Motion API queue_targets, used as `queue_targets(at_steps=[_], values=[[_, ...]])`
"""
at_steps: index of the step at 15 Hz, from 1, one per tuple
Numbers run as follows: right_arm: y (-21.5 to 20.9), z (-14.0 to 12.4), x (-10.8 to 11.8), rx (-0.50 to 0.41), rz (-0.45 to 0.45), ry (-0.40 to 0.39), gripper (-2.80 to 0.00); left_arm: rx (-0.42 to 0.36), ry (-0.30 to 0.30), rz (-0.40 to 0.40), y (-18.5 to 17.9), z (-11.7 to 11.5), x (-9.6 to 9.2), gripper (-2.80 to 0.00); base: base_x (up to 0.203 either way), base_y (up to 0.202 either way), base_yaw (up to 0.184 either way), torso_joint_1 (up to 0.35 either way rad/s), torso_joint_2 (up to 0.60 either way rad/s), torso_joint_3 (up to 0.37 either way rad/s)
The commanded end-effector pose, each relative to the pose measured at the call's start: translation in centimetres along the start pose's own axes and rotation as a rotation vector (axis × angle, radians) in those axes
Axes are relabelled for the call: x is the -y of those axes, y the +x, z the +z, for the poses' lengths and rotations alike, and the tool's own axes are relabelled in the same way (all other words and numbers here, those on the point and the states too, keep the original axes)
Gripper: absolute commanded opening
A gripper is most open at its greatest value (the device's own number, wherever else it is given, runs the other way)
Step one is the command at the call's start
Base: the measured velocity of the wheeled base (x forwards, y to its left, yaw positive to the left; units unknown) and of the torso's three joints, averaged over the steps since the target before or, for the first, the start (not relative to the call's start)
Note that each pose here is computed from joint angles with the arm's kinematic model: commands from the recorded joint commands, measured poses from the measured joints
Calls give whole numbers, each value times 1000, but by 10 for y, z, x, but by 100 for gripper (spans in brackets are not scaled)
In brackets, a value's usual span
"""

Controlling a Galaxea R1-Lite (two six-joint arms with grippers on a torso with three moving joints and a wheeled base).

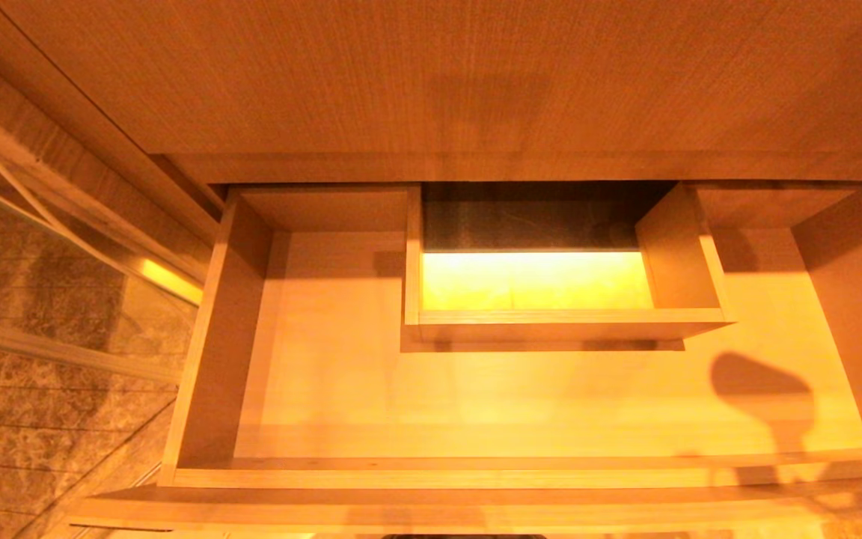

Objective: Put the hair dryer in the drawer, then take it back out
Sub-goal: Place it on the countertop

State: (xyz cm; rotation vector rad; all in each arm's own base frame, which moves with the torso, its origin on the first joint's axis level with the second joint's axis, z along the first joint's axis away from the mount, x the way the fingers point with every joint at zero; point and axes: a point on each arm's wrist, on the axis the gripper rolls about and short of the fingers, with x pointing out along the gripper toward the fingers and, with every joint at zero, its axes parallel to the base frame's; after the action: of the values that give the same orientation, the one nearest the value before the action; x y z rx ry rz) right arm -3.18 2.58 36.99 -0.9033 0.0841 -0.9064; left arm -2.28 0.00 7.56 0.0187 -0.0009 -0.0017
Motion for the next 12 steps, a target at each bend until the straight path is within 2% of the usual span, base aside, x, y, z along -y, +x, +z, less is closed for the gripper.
queue_targets(at_steps=[1, 4, 7, 12], values=[[-18, 4, 6, 31, -49, -1, -280, -1, 1, 0, 0, 0, 0, -280, 0, 0, 0, 0, 0, 0], [-17, 5, 9, 35, -79, 10, -280, -1, 1, 0, 0, 0, 0, -280, 0, 0, 0, 0, 0, 0], [-5, 21, 26, 123, -202, 22, -280, -1, 1, 0, 0, 0, 0, -280, 0, 0, 0, 0, 0, 0], [28, 44, 48, 159, -255, 30, -280, -1, 1, 0, 0, 0, 0, -280, 0, 0, 0, 0, 0, 0]])
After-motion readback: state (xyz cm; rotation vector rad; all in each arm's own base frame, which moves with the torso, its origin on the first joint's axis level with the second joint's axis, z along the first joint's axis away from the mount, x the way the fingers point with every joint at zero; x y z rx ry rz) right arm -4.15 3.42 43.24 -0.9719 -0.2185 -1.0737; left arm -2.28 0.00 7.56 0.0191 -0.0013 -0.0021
